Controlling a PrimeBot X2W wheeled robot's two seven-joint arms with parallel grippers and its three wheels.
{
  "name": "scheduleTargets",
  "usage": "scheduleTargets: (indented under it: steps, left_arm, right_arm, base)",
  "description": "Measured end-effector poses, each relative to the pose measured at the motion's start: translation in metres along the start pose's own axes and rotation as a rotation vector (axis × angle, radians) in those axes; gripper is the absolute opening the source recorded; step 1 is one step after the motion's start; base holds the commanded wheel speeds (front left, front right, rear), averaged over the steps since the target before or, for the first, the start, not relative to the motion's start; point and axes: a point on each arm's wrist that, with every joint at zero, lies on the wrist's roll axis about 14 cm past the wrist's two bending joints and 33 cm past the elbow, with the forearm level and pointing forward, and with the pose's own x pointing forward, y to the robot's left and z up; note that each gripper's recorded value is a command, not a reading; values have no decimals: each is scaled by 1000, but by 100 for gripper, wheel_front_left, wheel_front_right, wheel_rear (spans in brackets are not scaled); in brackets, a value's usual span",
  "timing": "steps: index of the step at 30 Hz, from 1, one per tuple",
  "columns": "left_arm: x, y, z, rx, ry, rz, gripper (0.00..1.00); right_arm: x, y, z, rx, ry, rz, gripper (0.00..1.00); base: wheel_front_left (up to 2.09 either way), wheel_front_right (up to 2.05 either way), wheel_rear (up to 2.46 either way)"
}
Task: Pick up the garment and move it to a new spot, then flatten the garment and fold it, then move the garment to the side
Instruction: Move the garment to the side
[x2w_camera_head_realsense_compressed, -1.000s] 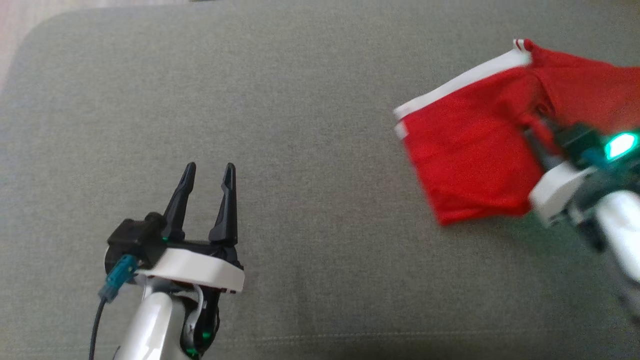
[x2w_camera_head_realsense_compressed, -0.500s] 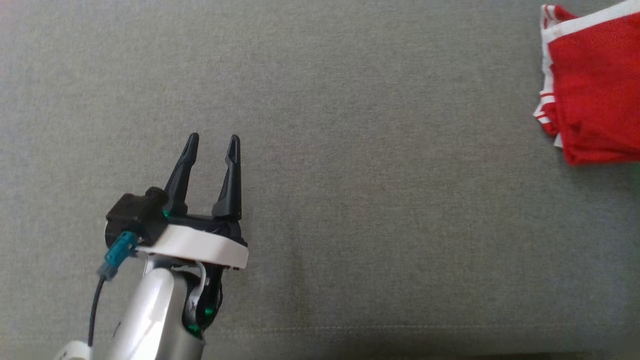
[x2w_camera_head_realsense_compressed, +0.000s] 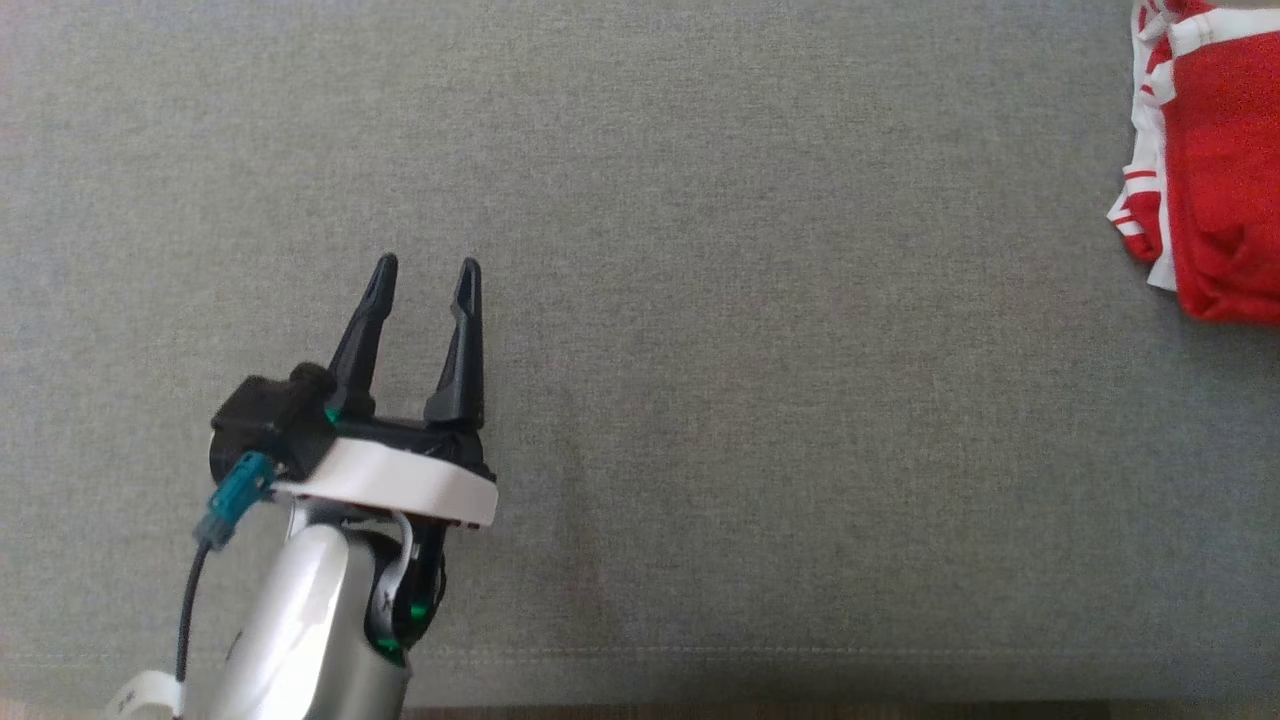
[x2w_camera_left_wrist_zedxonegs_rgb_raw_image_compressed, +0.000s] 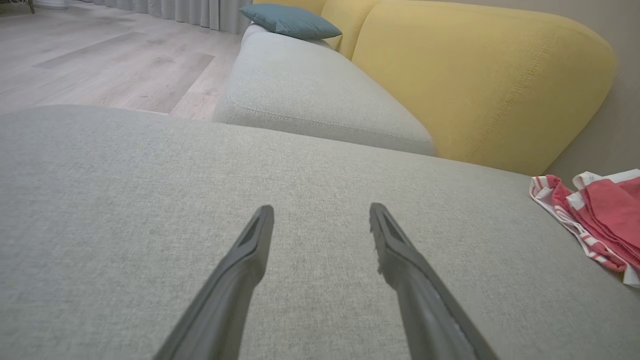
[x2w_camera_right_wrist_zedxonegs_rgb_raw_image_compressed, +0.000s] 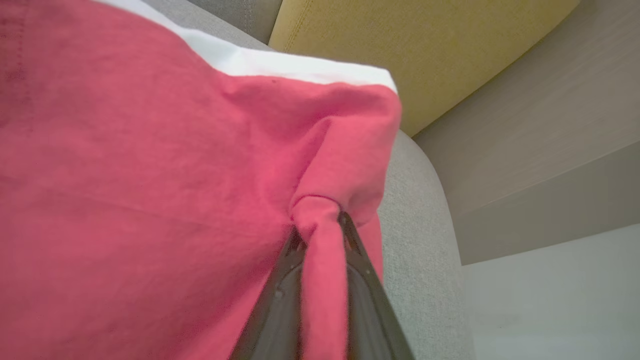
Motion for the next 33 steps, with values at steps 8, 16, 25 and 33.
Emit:
scheduleTargets:
  steps: [8, 16, 25, 33]
  left_arm:
    - [6, -4, 3, 1, -11, -13, 100]
    - [3, -9, 14, 6, -34, -24, 100]
    - [-15, -16, 43, 5, -108, -26, 100]
    - [-36, -16, 60, 9, -153, -10, 100]
  right_arm:
    - [-1, 1, 0, 97, -6, -19, 100]
    - [-13, -2, 24, 121, -95, -33, 100]
    - [-59, 21, 138, 266, -491, 14, 100]
    - [-112, 81, 153, 467, -635, 136, 100]
  base:
    - [0, 0, 0]
    - [0, 0, 0]
    - [0, 0, 0]
    - [0, 0, 0]
